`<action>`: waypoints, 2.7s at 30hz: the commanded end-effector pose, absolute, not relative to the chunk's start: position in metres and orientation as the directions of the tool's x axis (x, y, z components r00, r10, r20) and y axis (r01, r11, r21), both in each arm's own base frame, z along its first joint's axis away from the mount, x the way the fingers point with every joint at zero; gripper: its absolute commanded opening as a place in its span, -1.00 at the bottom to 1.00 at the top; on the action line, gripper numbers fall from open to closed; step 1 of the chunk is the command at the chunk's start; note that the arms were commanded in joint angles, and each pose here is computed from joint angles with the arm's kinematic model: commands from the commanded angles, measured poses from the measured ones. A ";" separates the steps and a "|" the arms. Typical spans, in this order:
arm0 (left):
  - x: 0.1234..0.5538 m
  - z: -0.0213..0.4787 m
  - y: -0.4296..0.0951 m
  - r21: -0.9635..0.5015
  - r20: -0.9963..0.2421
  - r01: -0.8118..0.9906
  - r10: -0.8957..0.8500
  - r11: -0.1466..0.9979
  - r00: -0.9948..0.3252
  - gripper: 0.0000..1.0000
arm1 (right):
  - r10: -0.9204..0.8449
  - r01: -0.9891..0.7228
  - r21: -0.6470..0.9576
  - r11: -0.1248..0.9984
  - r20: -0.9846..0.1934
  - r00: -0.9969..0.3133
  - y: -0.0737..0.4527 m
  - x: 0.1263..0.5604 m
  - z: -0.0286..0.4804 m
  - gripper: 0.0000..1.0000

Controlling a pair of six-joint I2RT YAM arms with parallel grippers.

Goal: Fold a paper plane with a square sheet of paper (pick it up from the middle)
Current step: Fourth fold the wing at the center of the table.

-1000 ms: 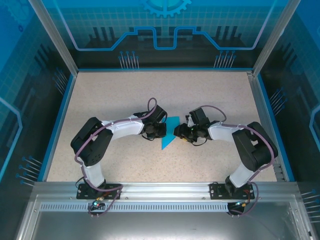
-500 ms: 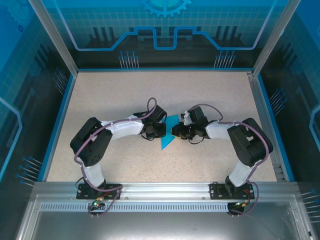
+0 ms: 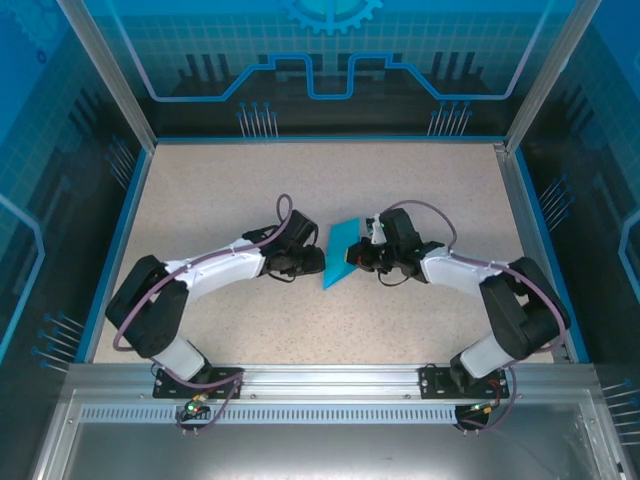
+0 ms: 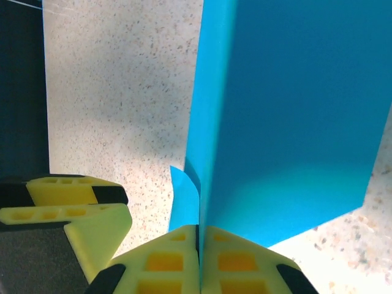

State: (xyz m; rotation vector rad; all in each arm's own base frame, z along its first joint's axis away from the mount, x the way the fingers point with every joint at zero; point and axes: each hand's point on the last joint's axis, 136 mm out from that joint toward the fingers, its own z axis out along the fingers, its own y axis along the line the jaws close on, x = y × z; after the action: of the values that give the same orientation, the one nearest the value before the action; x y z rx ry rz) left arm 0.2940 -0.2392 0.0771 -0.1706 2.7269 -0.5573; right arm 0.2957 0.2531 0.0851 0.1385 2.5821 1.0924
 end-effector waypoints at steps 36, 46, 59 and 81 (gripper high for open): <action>0.261 0.089 -0.239 -0.325 -0.706 0.507 0.152 0.798 -0.692 0.79 | 0.572 0.443 0.544 0.713 -0.087 -0.815 0.256 0.272 0.038 -0.93; 0.254 0.072 -0.269 -0.223 -0.786 0.716 0.312 0.661 -0.533 0.40 | 0.585 0.497 0.542 0.678 0.013 -0.811 0.258 0.269 0.035 -0.94; 0.256 0.047 -0.293 -0.124 -0.824 0.794 0.384 0.595 -0.416 -0.02 | 0.569 0.521 0.533 0.666 0.089 -0.818 0.265 0.273 0.041 -0.91; 0.257 0.039 -0.286 -0.093 -0.823 0.774 0.388 0.627 -0.414 -0.83 | 0.534 0.486 0.562 0.669 0.093 -0.841 0.259 0.284 0.056 -0.45</action>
State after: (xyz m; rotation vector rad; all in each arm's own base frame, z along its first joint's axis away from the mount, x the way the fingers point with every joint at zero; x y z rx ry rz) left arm 0.2604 -0.2862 0.0371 0.9119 2.0535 -0.5967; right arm 0.2819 0.2648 0.0510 0.8906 2.7806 0.9081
